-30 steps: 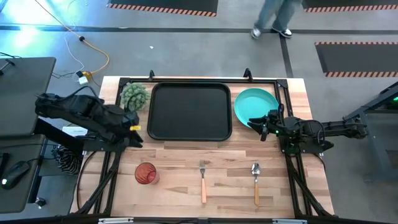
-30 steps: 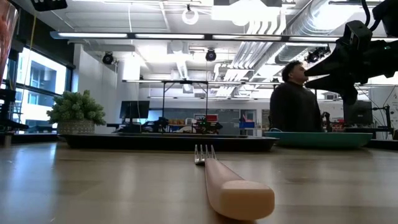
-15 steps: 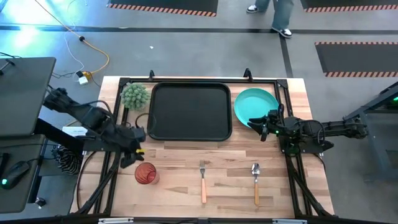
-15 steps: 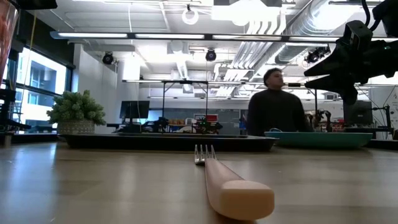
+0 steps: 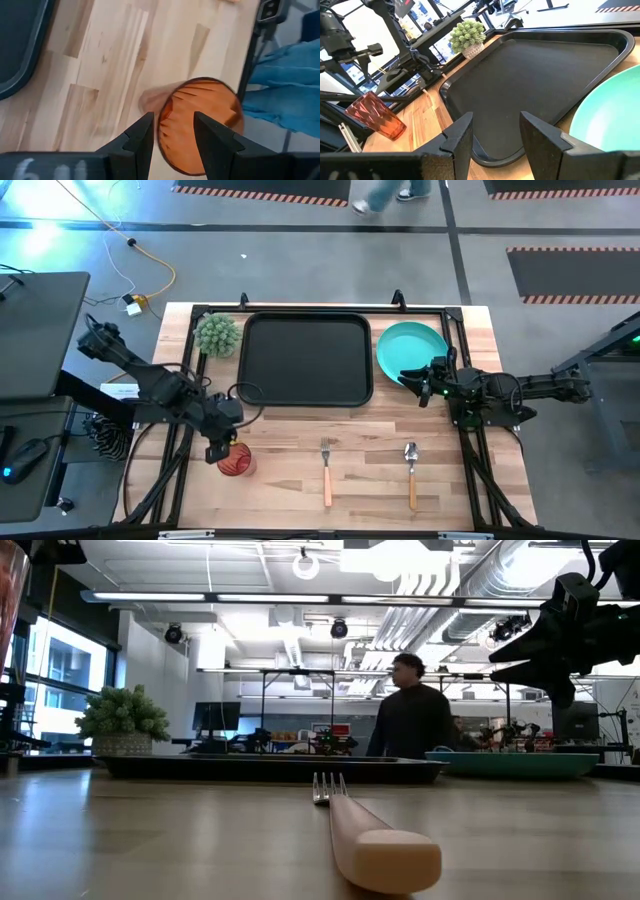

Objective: Pick and place plate/cup/fork/spoon on tray
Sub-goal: Put the red cup on the black tray

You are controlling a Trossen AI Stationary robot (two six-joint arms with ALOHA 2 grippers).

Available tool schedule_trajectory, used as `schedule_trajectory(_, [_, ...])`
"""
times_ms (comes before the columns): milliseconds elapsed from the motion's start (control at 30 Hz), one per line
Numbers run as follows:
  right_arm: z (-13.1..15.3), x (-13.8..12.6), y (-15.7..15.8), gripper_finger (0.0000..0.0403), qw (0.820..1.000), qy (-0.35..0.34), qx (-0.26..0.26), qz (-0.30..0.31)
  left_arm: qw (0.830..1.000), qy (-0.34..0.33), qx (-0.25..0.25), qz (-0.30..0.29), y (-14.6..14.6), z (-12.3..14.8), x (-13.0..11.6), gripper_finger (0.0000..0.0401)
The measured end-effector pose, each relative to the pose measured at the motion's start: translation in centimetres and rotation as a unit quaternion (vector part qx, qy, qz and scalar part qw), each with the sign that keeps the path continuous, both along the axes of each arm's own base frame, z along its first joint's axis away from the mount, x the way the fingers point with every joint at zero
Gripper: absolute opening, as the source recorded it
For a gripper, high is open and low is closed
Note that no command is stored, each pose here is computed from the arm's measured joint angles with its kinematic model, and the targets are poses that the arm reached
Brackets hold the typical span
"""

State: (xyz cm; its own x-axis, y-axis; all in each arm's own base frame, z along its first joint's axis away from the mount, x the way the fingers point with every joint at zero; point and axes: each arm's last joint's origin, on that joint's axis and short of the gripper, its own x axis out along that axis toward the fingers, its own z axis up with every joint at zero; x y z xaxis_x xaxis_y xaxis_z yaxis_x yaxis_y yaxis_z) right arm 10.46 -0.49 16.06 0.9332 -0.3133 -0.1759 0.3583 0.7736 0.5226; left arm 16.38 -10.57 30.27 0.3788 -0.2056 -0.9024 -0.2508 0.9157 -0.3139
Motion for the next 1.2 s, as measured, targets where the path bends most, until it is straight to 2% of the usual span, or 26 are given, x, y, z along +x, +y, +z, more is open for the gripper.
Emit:
schedule_trajectory(367, [0.0,0.0,0.0,0.0151,1.0,0.0,0.0,0.0,0.999,0.042,0.008,-0.015,-1.3,-1.2,0.5,0.0126])
schedule_trajectory(600, [0.0,0.0,0.0,0.0151,1.0,0.0,0.0,0.0,0.994,0.094,0.045,-0.012,-1.6,-2.6,0.8,0.0126])
schedule_trajectory(867, [0.0,0.0,0.0,0.0151,1.0,-0.001,0.0,0.0,0.992,0.106,0.067,-0.008,-2.0,-3.4,1.4,0.0125])
schedule_trajectory(1000, [0.0,0.0,0.0,0.0151,1.0,0.0,0.0,0.0,0.991,0.111,0.071,-0.008,-2.1,-3.6,1.6,0.0099])
schedule_trajectory(1200, [0.0,0.0,0.0,0.0151,1.0,0.0,0.0,0.0,0.991,0.115,0.074,-0.008,-2.2,-3.8,1.7,0.002])
